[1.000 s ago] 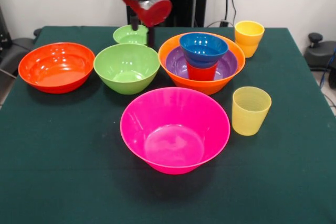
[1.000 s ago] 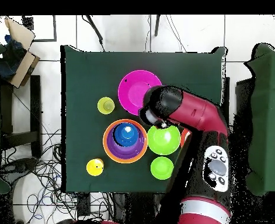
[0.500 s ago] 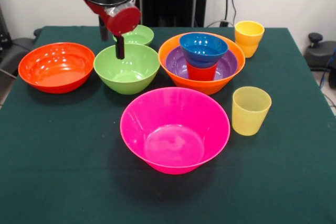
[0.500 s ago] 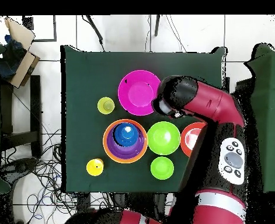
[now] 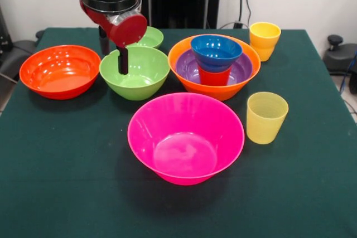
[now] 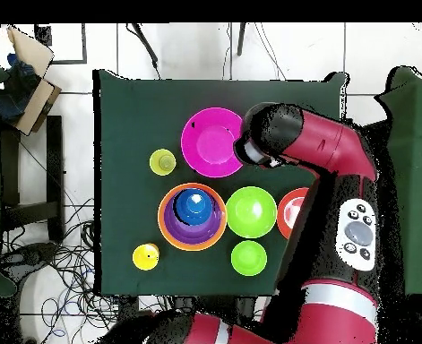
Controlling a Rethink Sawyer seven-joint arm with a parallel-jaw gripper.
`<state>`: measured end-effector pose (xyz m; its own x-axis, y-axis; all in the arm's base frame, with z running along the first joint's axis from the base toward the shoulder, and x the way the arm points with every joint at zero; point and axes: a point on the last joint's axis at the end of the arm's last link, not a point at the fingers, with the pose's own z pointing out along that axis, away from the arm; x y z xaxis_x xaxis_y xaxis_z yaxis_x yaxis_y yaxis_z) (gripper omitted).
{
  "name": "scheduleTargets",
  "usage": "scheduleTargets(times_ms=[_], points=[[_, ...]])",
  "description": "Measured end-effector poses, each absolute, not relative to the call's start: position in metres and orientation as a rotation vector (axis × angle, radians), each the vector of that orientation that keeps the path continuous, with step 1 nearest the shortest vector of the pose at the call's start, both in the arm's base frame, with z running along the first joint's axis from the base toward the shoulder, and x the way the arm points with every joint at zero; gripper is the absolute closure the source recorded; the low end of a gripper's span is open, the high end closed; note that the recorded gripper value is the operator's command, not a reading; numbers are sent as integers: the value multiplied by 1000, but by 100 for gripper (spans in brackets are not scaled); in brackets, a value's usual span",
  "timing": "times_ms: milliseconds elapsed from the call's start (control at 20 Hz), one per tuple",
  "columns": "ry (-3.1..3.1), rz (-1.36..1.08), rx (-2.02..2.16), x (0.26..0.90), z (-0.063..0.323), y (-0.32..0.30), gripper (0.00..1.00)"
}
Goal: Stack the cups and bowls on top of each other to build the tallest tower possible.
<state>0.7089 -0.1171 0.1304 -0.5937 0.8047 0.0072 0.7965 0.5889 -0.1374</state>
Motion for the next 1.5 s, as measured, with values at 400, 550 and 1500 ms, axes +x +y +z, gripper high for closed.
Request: scheduleTargets(times_ms=[400,550,1500], points=[[-2744,153,-1372,717,123,-113,0],[-2744,143,-1365,718,120,-110,0],[-2763,127,-1375,720,111,-111,0]])
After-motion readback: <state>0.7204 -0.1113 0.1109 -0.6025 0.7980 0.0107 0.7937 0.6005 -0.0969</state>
